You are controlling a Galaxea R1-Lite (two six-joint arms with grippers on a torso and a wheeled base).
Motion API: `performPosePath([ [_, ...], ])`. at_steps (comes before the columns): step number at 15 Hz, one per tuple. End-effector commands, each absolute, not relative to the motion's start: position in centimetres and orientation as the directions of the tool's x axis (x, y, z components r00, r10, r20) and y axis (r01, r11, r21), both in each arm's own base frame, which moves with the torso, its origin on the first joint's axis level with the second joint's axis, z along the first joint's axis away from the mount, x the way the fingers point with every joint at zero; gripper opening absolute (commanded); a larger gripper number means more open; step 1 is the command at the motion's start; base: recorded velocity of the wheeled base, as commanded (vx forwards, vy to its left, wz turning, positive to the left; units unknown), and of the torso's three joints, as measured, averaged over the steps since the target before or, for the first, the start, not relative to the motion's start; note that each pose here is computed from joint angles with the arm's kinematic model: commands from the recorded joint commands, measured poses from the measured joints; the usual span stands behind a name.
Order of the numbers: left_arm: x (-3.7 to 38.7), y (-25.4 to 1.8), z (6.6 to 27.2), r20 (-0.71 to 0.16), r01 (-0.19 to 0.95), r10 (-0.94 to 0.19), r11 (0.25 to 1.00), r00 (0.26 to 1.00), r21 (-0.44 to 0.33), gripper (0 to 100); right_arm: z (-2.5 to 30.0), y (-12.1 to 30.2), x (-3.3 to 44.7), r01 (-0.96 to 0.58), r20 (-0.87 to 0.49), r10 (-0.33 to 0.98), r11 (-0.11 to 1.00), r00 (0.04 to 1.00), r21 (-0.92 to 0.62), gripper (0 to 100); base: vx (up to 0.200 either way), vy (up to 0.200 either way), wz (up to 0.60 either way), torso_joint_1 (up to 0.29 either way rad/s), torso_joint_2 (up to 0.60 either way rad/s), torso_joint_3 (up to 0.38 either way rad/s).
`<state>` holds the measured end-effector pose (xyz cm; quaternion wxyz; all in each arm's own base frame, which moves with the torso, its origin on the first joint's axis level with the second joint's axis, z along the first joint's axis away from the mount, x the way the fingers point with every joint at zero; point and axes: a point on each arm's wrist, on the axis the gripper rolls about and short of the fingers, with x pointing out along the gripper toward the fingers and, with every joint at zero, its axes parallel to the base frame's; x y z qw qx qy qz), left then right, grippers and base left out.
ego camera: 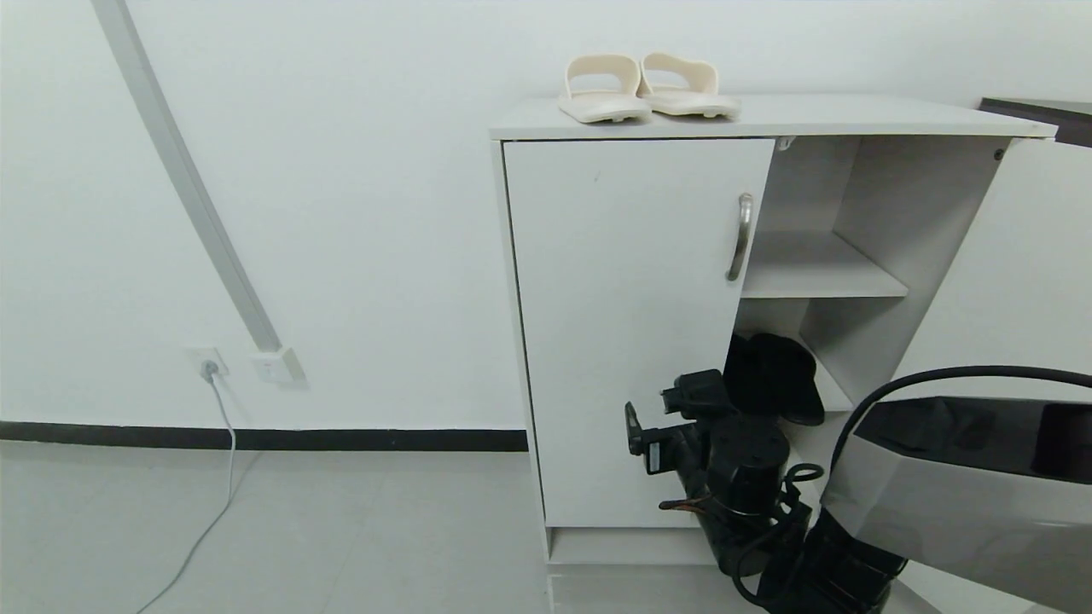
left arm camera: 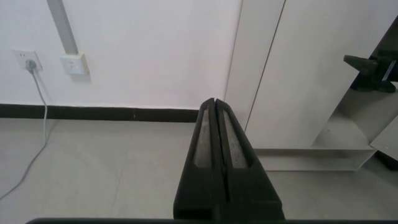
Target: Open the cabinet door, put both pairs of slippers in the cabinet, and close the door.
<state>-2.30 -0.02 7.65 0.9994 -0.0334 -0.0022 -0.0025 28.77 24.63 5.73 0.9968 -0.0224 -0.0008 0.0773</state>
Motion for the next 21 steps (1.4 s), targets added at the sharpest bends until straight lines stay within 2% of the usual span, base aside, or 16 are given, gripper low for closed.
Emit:
performPosePath([
  [1,-2.28,-0.01,7.59,0.0,0.005,-0.005,0.998,1.0,-0.066,0,5.15,24.35,28.81,-0.177,-0.026,0.175,0.982,0.984,-0.061,100,0.0,0.0,0.0,0.0,0.0,0.0],
  [14,-2.28,-0.01,7.59,0.0,0.005,-0.005,0.998,1.0,-0.069,0,5.29,24.31,28.76,-0.207,-0.009,0.207,0.976,0.978,-0.073,100,0.0,0.0,0.0,0.0,0.0,0.0],
  [21,-2.29,-0.01,7.64,0.002,0.006,-0.006,0.997,1.0,-0.07,0,5.35,24.4,28.76,-0.21,-0.007,0.21,0.975,0.978,-0.076,100,0.0,0.0,0.0,0.046,-0.36,-0.306],
])
